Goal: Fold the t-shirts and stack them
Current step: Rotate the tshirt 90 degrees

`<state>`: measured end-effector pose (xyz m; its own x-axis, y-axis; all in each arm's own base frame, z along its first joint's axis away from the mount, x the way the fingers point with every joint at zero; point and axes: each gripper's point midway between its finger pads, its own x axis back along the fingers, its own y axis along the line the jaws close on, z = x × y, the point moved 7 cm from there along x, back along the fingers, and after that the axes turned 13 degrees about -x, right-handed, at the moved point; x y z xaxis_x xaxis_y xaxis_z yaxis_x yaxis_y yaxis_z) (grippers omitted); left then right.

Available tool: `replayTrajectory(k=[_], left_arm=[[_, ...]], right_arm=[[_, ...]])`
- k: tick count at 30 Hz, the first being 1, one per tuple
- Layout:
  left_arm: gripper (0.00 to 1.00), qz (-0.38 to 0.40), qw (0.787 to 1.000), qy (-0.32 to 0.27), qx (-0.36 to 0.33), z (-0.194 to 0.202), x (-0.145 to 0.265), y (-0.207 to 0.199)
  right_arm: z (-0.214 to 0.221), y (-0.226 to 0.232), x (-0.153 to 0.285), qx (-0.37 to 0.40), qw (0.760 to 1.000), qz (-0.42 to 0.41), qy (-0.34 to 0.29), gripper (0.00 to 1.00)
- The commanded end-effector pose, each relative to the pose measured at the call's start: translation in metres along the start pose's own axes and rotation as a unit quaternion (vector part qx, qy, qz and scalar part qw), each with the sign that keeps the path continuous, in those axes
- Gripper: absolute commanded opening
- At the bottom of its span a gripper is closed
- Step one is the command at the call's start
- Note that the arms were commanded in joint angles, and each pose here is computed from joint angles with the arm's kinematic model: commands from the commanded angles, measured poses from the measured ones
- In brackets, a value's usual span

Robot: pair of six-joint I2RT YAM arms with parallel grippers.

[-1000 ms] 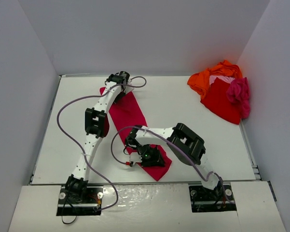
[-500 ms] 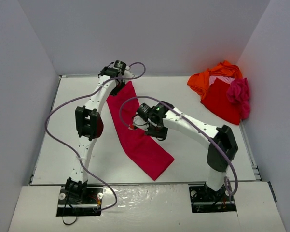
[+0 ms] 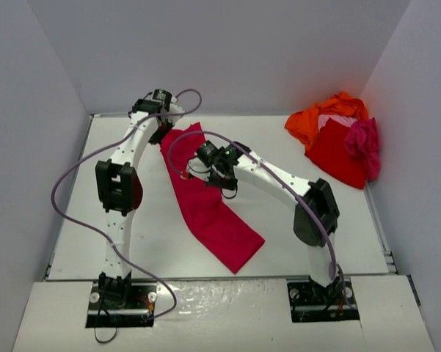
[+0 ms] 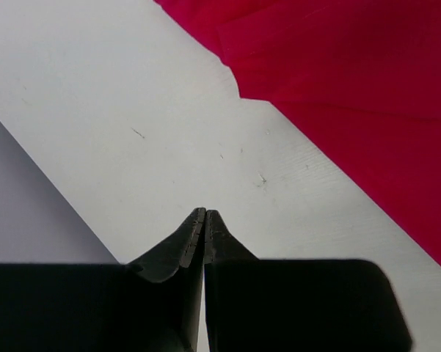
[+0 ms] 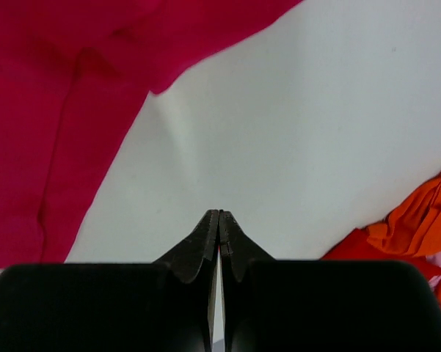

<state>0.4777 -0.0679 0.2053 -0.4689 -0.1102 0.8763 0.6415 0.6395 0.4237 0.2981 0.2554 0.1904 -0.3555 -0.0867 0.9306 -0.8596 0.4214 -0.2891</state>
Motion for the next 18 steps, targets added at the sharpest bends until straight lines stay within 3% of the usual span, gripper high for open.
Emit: replayTrajectory(k=[1,5,11,18], left_arm=[[0.00,-0.076,0.988,-0.087,0.099,0.011,0.079,0.049],[0.00,-0.114,0.968,-0.134,0.177,0.041,0.125,0.077],[0.00,-0.166,0.938,-0.190,0.237,0.085,0.180,0.094],[0.00,-0.172,0.933,-0.209,0.239,0.114,0.209,0.064]], right_arm=[[-0.035,-0.020,-0.007,0.003,0.999,0.029,-0.030,0.00],[-0.056,-0.026,-0.044,0.020,0.999,0.034,-0.014,0.00],[-0.071,-0.025,-0.069,0.044,0.999,0.017,-0.017,0.00],[-0.091,-0.003,-0.080,0.092,0.995,-0.023,-0.042,0.00]])
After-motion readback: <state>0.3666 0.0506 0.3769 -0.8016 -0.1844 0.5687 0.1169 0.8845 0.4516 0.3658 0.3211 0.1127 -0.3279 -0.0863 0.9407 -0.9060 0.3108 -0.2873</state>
